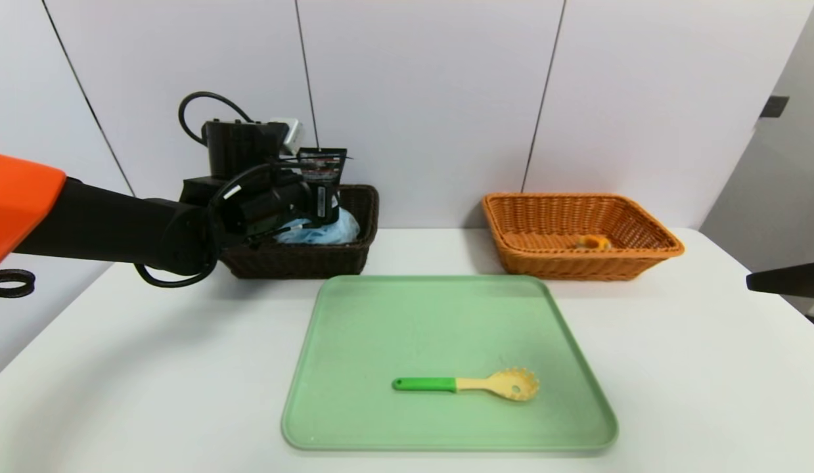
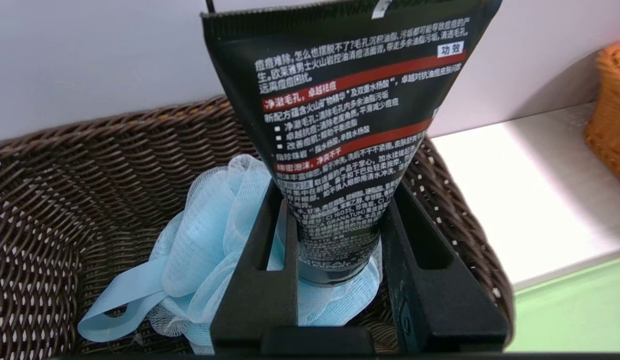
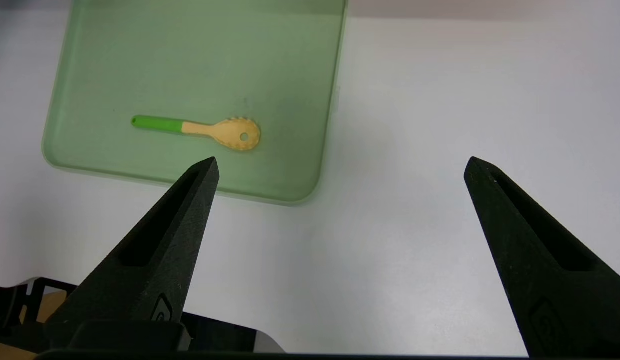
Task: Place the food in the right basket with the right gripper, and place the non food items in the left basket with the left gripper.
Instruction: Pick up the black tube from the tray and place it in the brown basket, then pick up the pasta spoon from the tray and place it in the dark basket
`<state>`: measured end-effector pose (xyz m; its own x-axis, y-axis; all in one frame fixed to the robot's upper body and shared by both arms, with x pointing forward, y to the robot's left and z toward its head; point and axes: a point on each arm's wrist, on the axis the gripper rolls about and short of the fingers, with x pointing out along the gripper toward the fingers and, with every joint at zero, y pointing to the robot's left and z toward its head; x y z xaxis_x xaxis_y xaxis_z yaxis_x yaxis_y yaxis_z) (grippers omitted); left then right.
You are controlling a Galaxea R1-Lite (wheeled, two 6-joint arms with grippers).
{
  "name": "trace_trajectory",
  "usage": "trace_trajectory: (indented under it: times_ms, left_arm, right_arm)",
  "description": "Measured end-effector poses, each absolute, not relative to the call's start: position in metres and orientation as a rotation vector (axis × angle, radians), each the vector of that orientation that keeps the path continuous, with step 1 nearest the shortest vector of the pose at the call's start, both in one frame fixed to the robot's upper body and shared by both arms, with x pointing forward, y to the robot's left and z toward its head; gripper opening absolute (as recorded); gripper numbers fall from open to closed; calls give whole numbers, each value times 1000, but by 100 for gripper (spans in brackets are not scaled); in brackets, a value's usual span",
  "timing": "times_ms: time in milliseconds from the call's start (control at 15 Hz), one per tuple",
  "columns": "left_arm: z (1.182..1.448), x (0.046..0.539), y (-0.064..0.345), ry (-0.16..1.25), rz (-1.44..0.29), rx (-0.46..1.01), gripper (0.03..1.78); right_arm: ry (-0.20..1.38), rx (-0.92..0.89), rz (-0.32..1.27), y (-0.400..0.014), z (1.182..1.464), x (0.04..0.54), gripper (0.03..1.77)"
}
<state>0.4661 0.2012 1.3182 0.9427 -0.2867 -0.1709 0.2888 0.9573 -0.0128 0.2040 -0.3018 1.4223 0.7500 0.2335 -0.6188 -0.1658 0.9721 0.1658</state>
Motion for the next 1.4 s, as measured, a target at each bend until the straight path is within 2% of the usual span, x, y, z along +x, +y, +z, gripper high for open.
trace_trajectory:
  times_ms: [267,467,800,1400]
  left_arm:
    - [1310,469,201,196,-292,8,55]
    - [1308,471,200,205,-293,8,93]
    - [1317,466,202,184,-291,5,130]
    - [1334,454,210,150,-281,-2,157]
  right_arm:
    - [685,103,215,-302,1423,203,170]
    - [684,103,215,-302,1423,203,170]
    - [684,105,216,-303,1423,202,170]
    - [673,109,217,-306,1420,190,170]
